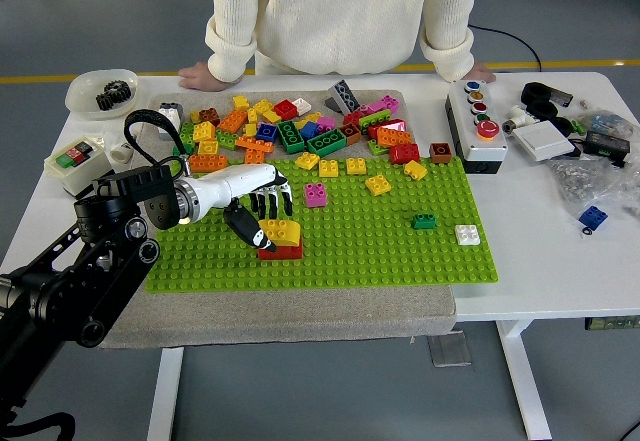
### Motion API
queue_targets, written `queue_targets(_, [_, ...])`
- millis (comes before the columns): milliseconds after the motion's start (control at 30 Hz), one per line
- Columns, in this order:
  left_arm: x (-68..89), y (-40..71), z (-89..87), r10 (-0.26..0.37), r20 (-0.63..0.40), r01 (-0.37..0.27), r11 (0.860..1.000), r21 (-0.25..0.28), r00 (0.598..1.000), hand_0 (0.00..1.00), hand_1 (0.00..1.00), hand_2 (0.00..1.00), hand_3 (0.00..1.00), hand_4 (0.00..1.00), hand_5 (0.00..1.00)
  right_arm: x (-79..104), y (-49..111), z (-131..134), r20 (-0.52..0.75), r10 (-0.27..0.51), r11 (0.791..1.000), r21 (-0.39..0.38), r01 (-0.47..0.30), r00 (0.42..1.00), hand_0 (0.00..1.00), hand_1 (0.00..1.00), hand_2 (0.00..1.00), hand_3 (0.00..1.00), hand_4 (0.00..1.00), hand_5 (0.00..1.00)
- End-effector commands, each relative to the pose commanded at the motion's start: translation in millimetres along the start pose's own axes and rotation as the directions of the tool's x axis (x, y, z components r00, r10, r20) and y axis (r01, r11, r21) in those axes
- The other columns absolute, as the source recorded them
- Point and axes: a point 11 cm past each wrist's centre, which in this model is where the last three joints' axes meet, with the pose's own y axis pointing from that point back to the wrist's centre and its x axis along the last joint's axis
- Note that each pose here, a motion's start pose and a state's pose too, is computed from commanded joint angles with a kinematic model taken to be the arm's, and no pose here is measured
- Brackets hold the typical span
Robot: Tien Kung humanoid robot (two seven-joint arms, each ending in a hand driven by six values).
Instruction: Pick up the brick,pile it on top of brick,press brick,pick up the brick,pile it on top of brick,press brick
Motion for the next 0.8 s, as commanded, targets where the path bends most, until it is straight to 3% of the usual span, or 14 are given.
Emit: queue_targets(800, [0.8, -0.6, -1.0, -0.003, -0.001, 0.003, 1.000, 0.007, 1.000, 0.402, 0.397, 0.403, 0.496, 0.998, 0.071, 0.6, 0.0, 0.0, 0.000, 0.000, 1.000, 0.000, 0.000, 1.000, 0.740, 0.653, 0.721, 0.583, 0.801, 0.337])
